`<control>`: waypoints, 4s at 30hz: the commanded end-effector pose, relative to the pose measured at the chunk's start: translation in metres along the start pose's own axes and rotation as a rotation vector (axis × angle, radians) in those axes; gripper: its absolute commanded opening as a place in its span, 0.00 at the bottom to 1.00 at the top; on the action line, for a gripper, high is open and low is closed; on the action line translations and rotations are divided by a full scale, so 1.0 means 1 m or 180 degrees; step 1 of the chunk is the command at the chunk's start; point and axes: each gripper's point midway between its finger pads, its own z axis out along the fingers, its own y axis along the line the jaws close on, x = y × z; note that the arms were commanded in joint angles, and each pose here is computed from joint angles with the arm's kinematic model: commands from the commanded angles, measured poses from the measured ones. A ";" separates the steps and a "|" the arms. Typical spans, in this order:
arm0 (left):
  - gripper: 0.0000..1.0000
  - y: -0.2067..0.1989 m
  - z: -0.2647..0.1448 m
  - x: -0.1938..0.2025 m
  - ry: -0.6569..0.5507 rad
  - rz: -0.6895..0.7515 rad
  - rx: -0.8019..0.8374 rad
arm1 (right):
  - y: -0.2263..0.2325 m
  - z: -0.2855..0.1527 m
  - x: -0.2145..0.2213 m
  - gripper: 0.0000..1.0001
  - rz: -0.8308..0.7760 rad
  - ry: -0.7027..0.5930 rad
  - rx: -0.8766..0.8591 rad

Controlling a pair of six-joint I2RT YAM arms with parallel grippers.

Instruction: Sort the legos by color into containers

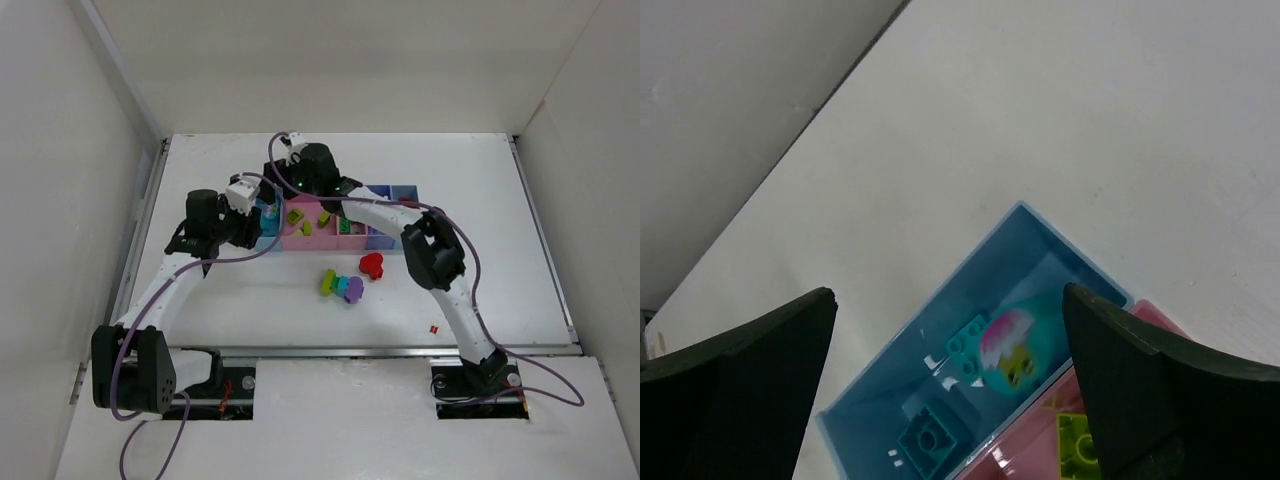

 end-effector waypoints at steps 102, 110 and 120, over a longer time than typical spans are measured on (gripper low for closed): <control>0.23 -0.139 -0.049 -0.135 -0.1109 -0.0733 0.2199 | 0.135 -0.240 -0.029 0.00 -0.2961 -0.0223 0.0348; 0.00 -0.145 -0.053 -0.128 -0.1057 -0.0592 0.2339 | 0.116 -0.246 -0.028 0.00 -0.2911 -0.0257 0.0669; 0.00 -0.094 -0.018 -0.122 -0.0972 -0.0622 0.1258 | -0.090 -0.313 -0.013 0.00 -0.0769 0.0073 0.2135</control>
